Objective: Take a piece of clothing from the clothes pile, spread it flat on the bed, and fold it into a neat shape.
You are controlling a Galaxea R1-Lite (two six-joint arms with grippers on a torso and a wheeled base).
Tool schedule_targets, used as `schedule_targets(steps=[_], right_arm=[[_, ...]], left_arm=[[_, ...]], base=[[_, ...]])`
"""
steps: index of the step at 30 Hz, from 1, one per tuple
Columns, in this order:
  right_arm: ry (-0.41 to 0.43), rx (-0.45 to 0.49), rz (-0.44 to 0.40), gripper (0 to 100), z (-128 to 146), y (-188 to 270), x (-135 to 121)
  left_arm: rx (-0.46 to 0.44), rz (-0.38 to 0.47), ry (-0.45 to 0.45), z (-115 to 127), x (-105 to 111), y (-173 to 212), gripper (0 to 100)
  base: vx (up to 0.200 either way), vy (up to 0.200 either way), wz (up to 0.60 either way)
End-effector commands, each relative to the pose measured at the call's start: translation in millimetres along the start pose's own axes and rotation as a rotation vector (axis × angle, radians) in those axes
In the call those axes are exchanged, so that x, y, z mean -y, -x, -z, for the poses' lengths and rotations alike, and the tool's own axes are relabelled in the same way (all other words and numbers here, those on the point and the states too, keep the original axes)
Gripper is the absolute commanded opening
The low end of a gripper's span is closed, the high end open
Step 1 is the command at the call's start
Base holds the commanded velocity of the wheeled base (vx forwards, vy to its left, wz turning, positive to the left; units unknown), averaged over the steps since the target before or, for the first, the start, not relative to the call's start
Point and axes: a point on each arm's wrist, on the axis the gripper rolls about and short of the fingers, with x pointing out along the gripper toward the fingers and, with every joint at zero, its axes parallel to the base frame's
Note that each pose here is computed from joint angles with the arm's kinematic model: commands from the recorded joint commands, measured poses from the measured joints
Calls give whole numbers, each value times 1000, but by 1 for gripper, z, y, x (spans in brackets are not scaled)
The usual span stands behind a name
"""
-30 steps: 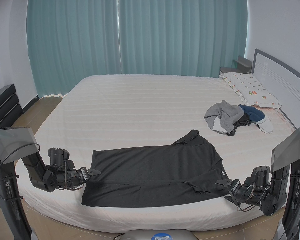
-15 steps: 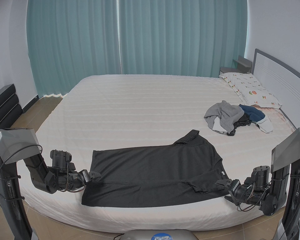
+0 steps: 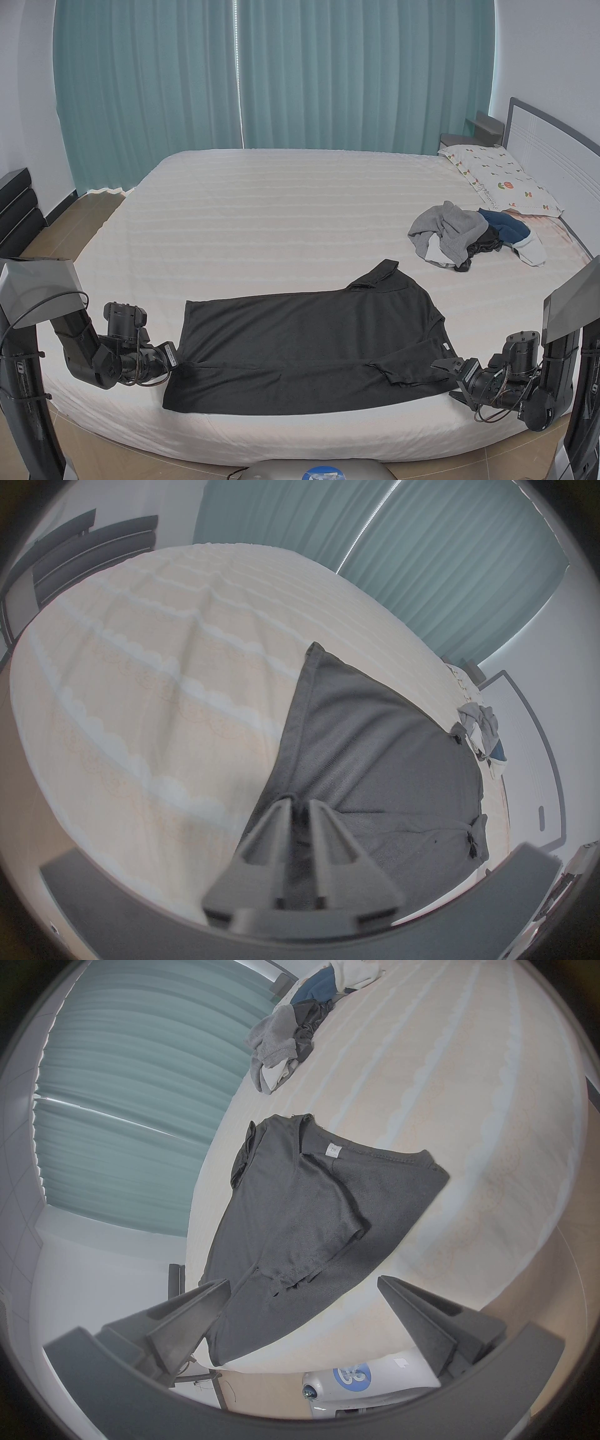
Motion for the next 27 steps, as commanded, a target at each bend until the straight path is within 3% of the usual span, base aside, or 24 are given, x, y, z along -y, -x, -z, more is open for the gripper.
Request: schedule_targets(steps=[1, 11, 19, 22, 27], right_arm=[[11, 12, -22, 100, -1, 1, -4], [57, 112, -72, 100, -12, 13, -20], [211, 152, -86, 100, -19, 6, -26], [315, 167, -55, 100, -26, 1, -22], [370, 166, -34, 100, -32, -10, -17]], left_arm=[[3, 0, 1, 0, 0, 1, 0], [28, 10, 1, -4, 3, 12, 0], [75, 37, -8, -10, 10, 34, 0], [85, 45, -11, -11, 12, 40, 0], [85, 51, -15, -9, 14, 44, 0]], base=[[0, 0, 0], [0, 0, 0], [0, 0, 0], [0, 0, 0], [0, 0, 0]])
